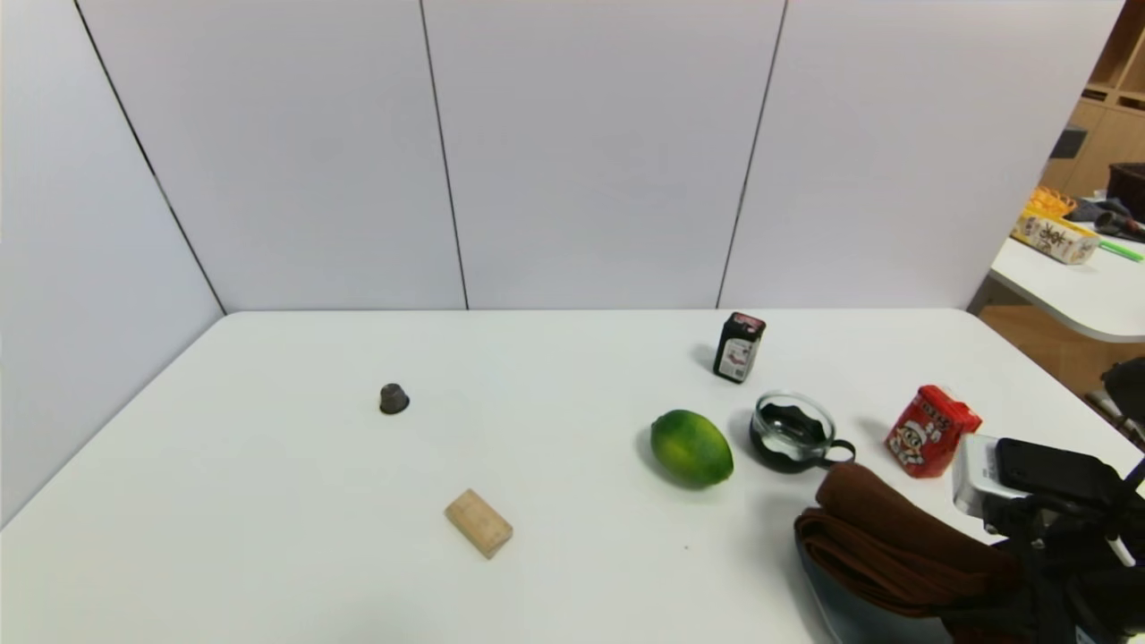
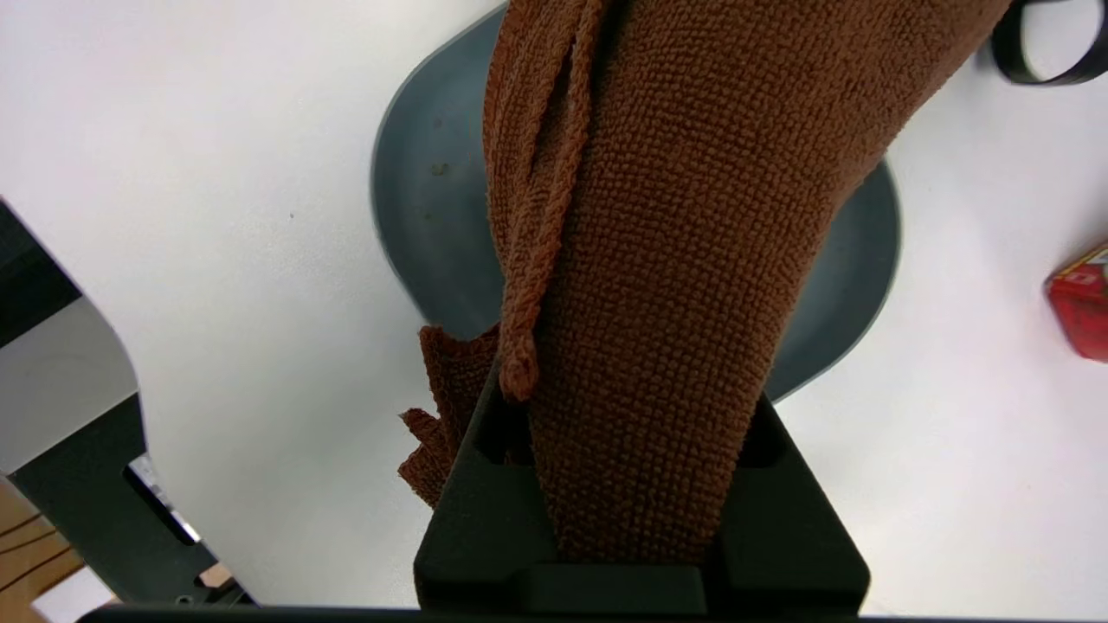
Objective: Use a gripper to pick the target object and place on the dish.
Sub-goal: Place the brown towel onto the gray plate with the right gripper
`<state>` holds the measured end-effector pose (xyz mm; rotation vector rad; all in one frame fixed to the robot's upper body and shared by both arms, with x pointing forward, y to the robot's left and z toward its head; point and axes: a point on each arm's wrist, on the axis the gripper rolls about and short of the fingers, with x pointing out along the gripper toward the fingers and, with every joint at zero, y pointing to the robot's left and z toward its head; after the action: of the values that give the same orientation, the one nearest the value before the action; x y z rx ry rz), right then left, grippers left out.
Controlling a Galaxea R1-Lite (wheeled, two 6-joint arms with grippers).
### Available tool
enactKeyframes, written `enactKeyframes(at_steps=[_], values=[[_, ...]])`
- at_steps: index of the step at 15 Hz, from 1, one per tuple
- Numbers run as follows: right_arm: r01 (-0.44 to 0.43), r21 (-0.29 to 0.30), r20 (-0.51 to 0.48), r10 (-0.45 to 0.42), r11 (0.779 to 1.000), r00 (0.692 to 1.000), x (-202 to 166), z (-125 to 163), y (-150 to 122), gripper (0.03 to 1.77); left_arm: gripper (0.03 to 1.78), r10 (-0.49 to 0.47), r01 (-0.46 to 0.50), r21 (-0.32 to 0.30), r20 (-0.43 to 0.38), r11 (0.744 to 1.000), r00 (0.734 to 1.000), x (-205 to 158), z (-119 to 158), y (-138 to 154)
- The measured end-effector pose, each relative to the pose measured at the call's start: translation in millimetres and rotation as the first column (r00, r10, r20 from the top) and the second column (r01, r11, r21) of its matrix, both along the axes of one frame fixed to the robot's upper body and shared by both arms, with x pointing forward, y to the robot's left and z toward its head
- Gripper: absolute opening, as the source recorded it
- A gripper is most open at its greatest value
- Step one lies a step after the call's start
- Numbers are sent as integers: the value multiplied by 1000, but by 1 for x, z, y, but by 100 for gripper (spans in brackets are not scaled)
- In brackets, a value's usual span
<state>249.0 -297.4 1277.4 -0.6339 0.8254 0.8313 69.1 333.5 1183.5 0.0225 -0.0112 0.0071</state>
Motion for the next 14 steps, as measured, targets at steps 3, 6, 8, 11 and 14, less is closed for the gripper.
enactKeyframes(at_steps=[3,6,8,11,14], values=[[12,1,12,-12,1000,1000,10,-2,1,38,169,0,0,0,0,1000,1000,0,0,0],[23,-4,-10,-23,1000,1000,14,-6,0,38,169,0,0,0,0,1000,1000,0,0,0],[23,-6,-24,-24,1000,999,15,-8,0,38,169,0,0,0,0,1000,1000,0,0,0],[25,-10,-33,-25,1000,999,15,-10,0,77,169,0,0,0,0,1000,1000,0,0,0],[37,-30,-23,-38,999,999,16,-10,0,107,169,0,0,0,0,1000,1000,0,0,0]])
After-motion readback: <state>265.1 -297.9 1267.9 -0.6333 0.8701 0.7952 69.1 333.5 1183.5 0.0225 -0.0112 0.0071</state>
